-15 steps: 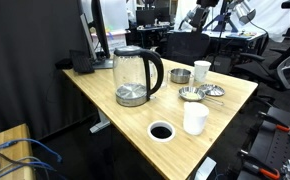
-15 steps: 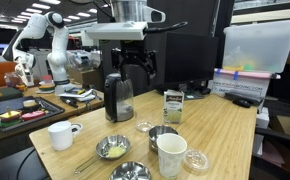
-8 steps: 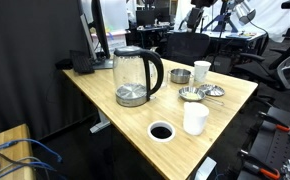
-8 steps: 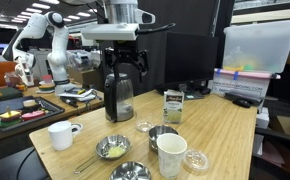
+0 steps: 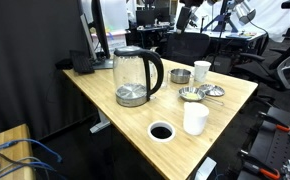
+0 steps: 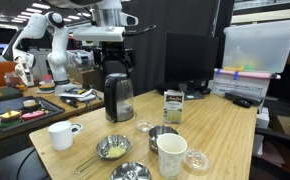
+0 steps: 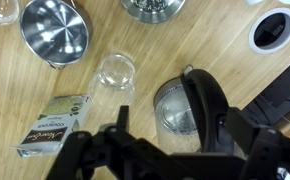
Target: Push the button on the handle to open the lid
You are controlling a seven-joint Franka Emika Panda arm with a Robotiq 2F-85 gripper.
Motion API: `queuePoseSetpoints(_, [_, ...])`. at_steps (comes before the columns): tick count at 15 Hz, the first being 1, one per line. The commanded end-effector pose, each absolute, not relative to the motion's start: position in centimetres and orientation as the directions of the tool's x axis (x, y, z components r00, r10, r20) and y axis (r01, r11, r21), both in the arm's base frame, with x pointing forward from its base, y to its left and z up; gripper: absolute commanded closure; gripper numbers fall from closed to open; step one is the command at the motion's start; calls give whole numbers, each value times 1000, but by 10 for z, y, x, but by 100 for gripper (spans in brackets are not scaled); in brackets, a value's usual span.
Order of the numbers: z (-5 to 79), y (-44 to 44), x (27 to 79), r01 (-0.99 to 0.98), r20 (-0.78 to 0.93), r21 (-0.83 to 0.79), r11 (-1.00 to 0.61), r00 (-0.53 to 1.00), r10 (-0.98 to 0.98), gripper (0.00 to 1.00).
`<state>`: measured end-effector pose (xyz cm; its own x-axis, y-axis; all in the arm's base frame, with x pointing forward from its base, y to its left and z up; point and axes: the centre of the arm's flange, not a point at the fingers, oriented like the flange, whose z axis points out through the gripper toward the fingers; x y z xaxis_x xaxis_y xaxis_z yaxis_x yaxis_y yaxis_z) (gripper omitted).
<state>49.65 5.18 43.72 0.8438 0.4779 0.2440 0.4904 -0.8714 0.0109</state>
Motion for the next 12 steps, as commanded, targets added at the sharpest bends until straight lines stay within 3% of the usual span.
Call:
queuePoseSetpoints(1, [441, 69, 503, 538, 283, 4, -843, 808, 517, 30])
queuePoseSetpoints(10, [432, 88, 511, 568, 268, -19, -823, 795, 544, 94])
queuePoseSetpoints(12, [428, 91, 515, 571, 261, -25, -821, 796, 546, 100])
